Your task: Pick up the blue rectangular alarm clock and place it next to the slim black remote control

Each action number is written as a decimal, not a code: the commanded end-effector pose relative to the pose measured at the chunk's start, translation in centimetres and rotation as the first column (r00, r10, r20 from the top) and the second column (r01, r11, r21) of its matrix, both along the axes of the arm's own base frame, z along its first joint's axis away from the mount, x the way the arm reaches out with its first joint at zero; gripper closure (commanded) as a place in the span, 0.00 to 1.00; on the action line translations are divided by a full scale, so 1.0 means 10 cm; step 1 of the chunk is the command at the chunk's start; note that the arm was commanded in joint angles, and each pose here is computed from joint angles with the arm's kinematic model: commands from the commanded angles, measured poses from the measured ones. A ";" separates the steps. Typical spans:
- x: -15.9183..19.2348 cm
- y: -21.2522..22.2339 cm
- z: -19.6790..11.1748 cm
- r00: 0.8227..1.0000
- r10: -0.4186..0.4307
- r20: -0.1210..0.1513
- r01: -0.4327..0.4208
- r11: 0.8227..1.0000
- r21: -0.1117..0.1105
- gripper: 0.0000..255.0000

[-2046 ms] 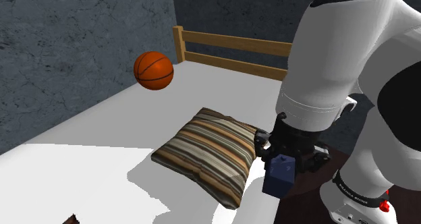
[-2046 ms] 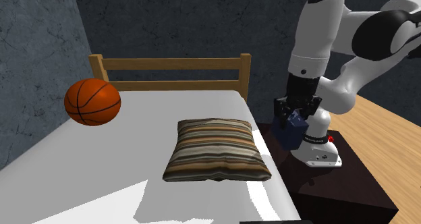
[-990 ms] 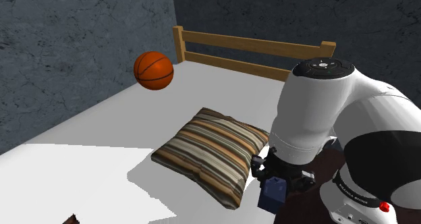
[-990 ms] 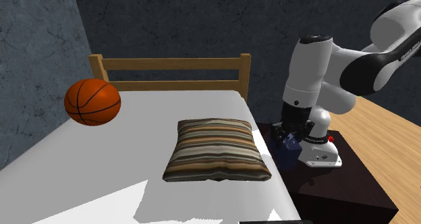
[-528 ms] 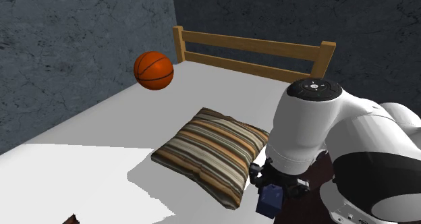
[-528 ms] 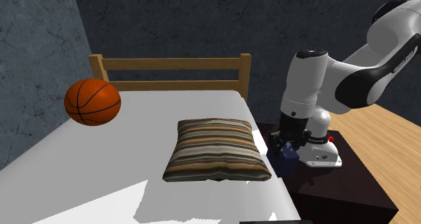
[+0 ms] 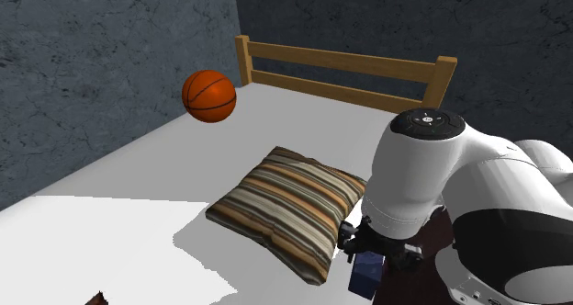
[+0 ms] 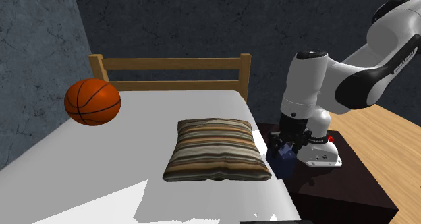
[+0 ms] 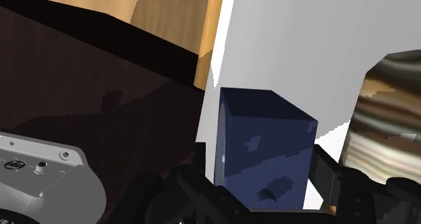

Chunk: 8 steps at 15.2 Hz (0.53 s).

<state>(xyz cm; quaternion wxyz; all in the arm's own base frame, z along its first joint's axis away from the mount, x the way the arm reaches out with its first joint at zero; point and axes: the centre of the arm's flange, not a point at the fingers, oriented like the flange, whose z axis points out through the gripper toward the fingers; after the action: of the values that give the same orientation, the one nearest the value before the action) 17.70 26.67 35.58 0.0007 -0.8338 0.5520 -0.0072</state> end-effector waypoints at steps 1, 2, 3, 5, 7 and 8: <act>0.00 0.00 0.00 1.000 0.000 0.000 0.000 1.000 0.000 0.00; 0.00 0.00 0.00 1.000 0.000 0.000 0.000 1.000 0.000 0.00; 0.00 0.00 0.00 1.000 0.000 0.000 0.000 1.000 0.000 0.00; 0.00 0.00 0.00 1.000 0.000 0.000 0.000 1.000 0.000 0.00; 0.00 0.00 0.26 1.000 0.000 0.000 0.000 1.000 0.000 0.00; -0.01 0.00 0.40 1.000 0.000 0.000 0.000 1.000 0.000 0.00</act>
<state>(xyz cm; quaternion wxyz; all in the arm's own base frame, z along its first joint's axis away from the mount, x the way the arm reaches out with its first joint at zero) 17.57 26.72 38.24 0.0017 -0.8338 0.5520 -0.0074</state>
